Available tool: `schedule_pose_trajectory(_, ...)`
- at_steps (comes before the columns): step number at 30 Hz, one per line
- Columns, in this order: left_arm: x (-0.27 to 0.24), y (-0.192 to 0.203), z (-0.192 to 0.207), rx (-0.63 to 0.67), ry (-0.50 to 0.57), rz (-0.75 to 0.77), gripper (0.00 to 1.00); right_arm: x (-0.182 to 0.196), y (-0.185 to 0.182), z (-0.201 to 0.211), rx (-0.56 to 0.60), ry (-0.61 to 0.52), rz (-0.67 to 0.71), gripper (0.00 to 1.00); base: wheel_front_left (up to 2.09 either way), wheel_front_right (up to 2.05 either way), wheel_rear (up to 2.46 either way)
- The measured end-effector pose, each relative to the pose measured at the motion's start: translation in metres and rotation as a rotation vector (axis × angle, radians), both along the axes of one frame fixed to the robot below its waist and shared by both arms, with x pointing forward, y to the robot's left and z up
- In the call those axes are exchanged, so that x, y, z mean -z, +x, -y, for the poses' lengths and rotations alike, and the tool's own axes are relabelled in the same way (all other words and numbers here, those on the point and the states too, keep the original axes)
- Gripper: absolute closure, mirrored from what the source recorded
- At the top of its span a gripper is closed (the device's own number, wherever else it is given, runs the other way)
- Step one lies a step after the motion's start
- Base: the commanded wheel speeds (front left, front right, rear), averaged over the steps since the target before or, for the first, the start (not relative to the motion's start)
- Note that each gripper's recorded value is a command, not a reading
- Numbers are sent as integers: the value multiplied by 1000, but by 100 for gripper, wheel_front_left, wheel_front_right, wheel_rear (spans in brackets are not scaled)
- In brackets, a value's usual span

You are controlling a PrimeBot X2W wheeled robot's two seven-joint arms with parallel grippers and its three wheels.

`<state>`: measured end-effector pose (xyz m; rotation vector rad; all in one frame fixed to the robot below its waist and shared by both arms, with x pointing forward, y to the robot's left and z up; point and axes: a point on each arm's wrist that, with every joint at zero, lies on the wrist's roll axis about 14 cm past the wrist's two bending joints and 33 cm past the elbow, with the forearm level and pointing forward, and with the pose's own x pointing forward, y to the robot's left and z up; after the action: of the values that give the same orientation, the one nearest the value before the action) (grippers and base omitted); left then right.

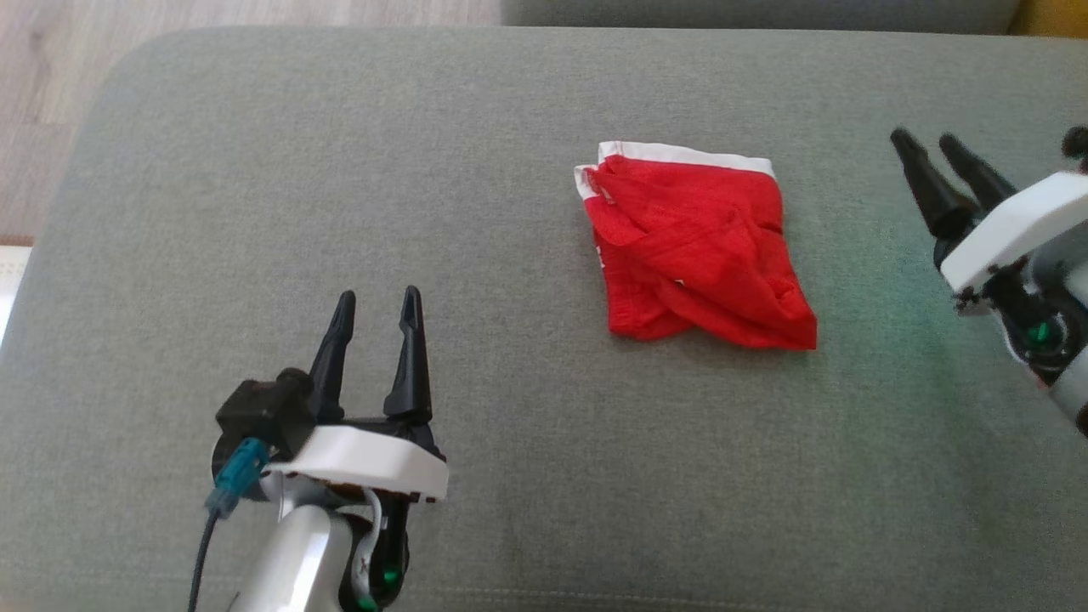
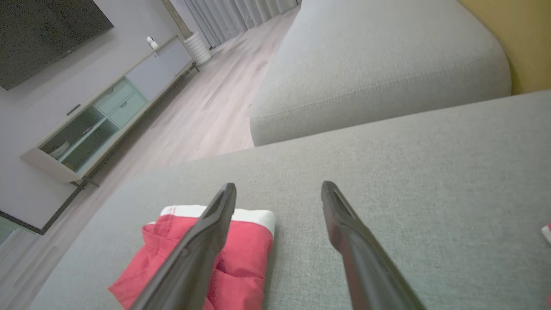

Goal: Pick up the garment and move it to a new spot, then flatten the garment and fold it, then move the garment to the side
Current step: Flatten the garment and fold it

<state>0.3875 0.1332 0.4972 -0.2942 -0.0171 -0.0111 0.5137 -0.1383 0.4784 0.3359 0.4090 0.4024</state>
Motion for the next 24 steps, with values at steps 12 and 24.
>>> schedule_pose_trajectory(12,5,-8,-18,-53,19,-20,0,68,-28,-54,-62,126,-436,100,0,0,0)
schedule_pose_trajectory(24,7,-13,-32,-96,26,-28,0,67,-64,-129,-258,322,-665,100,0,0,0)
